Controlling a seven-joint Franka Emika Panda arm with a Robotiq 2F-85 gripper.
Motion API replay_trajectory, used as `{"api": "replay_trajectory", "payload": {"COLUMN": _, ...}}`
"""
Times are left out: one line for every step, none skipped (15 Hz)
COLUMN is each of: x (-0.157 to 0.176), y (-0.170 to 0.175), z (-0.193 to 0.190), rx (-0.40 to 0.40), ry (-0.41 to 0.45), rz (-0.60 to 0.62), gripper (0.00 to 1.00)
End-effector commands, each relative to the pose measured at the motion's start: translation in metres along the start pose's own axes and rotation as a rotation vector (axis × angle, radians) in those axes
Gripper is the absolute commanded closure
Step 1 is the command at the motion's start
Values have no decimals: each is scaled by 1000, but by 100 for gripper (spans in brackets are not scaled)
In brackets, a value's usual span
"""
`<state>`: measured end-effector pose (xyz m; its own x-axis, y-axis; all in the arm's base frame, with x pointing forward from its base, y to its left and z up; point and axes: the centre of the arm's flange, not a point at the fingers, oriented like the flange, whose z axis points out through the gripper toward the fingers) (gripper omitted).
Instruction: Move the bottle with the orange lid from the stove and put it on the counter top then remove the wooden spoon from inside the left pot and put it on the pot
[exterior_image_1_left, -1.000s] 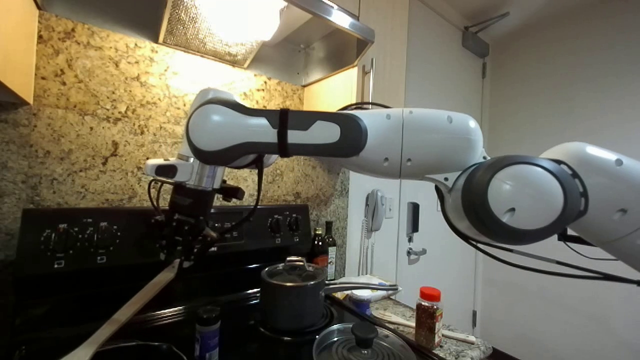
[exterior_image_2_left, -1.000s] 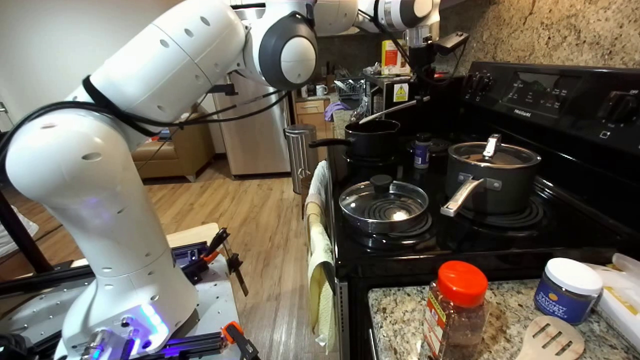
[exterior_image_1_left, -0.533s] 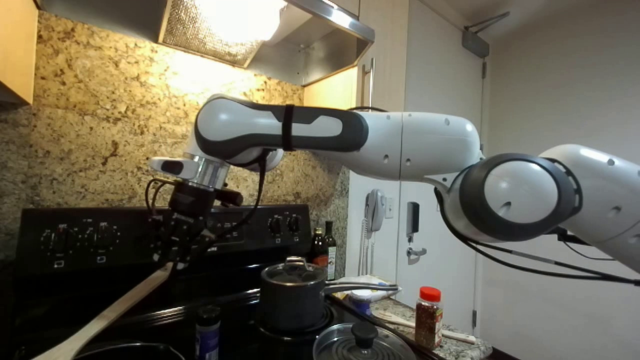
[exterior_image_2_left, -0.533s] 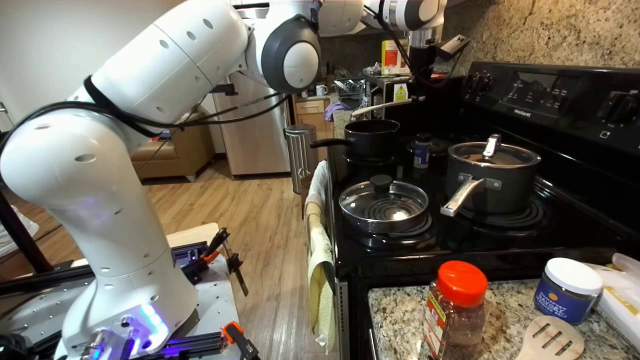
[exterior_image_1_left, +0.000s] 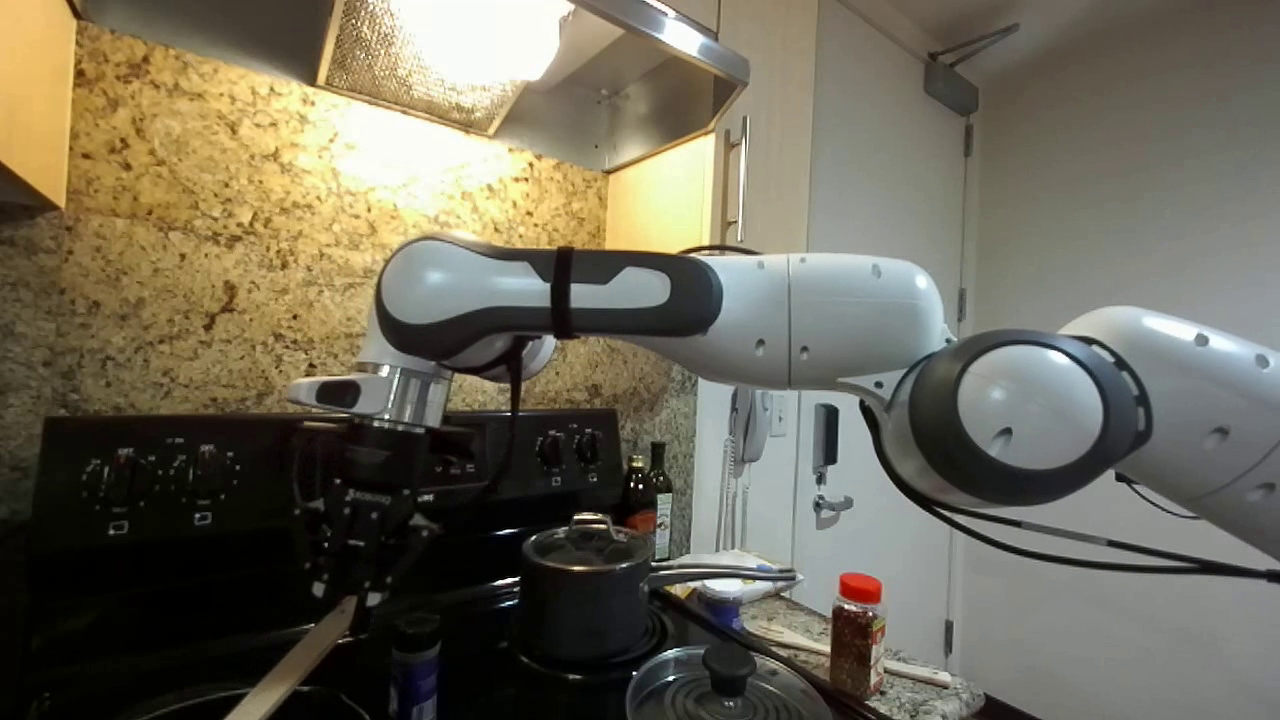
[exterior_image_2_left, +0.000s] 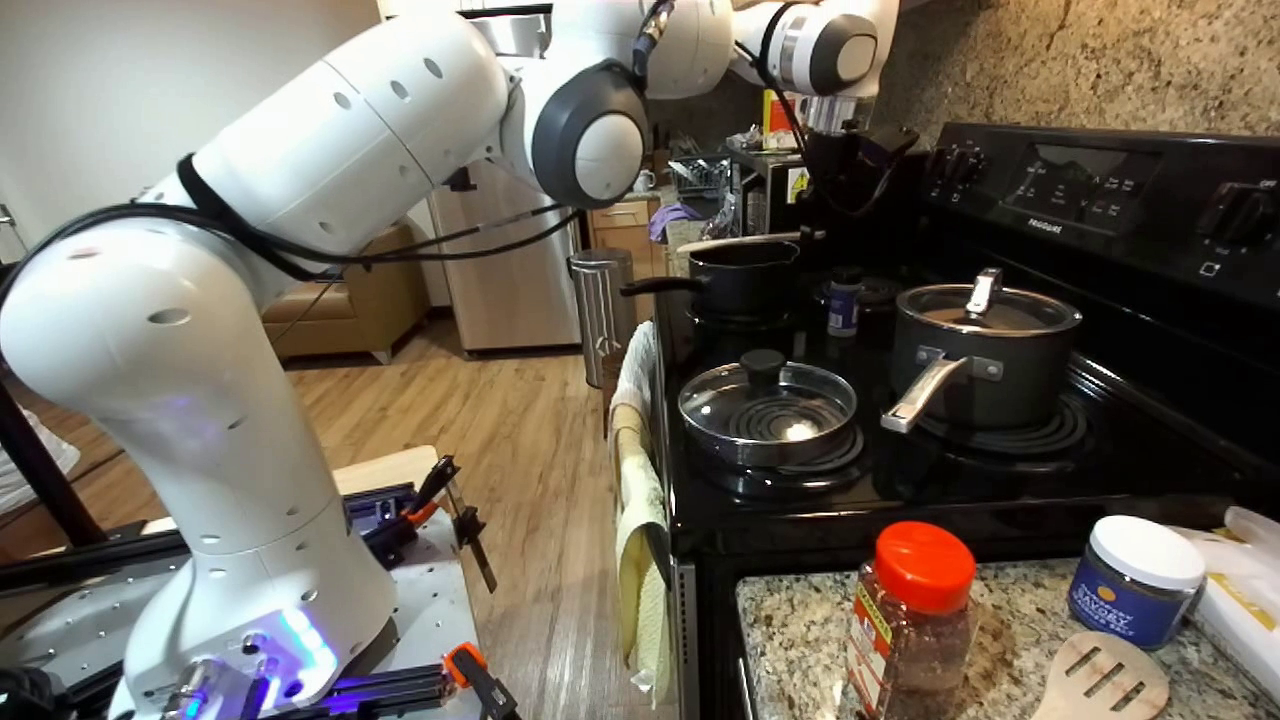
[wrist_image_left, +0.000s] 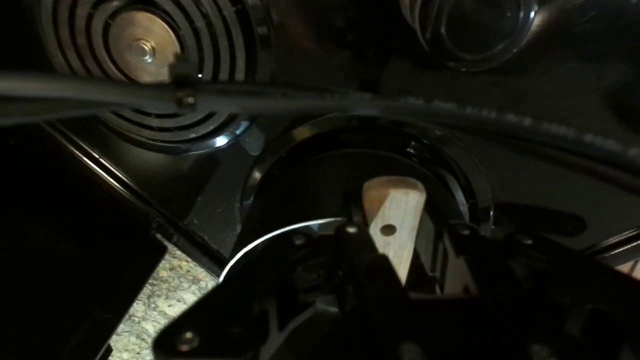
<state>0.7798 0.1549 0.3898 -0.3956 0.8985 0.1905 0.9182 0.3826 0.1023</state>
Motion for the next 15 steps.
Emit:
{"api": "replay_trajectory", "payload": {"x": -7, "y": 27, "z": 4, "rx": 52, "ry": 52, "rz": -36, "gripper": 86}}
{"api": "replay_trajectory", "payload": {"x": -7, "y": 27, "z": 7, "rx": 68, "ry": 54, "rz": -38, "gripper": 86}}
{"api": "replay_trajectory", "payload": {"x": -6, "y": 27, "z": 9, "rx": 83, "ry": 60, "rz": -43, "gripper": 86}}
{"api": "replay_trajectory", "payload": {"x": -5, "y": 26, "z": 11, "rx": 96, "ry": 66, "rz": -51, "gripper": 86}}
{"api": "replay_trajectory", "payload": {"x": -4, "y": 26, "z": 13, "rx": 108, "ry": 62, "rz": -60, "gripper": 86}}
{"api": "replay_trajectory", "payload": {"x": -3, "y": 26, "z": 14, "rx": 115, "ry": 60, "rz": -76, "gripper": 87}}
{"api": "replay_trajectory", "payload": {"x": -2, "y": 26, "z": 16, "rx": 120, "ry": 62, "rz": -99, "gripper": 86}}
{"api": "replay_trajectory", "payload": {"x": -1, "y": 26, "z": 17, "rx": 125, "ry": 62, "rz": -116, "gripper": 86}}
{"api": "replay_trajectory", "payload": {"x": 0, "y": 27, "z": 19, "rx": 132, "ry": 62, "rz": -135, "gripper": 87}}
{"api": "replay_trajectory", "payload": {"x": 0, "y": 27, "z": 20, "rx": 139, "ry": 55, "rz": -146, "gripper": 87}}
{"api": "replay_trajectory", "payload": {"x": 1, "y": 27, "z": 20, "rx": 137, "ry": 45, "rz": -149, "gripper": 47}}
{"api": "replay_trajectory", "payload": {"x": 1, "y": 27, "z": 20, "rx": 138, "ry": 41, "rz": -156, "gripper": 46}}
{"api": "replay_trajectory", "payload": {"x": 0, "y": 27, "z": 21, "rx": 135, "ry": 40, "rz": -158, "gripper": 42}}
{"api": "replay_trajectory", "payload": {"x": 0, "y": 27, "z": 21, "rx": 135, "ry": 40, "rz": -159, "gripper": 34}}
{"api": "replay_trajectory", "payload": {"x": 0, "y": 27, "z": 20, "rx": 135, "ry": 40, "rz": -160, "gripper": 29}}
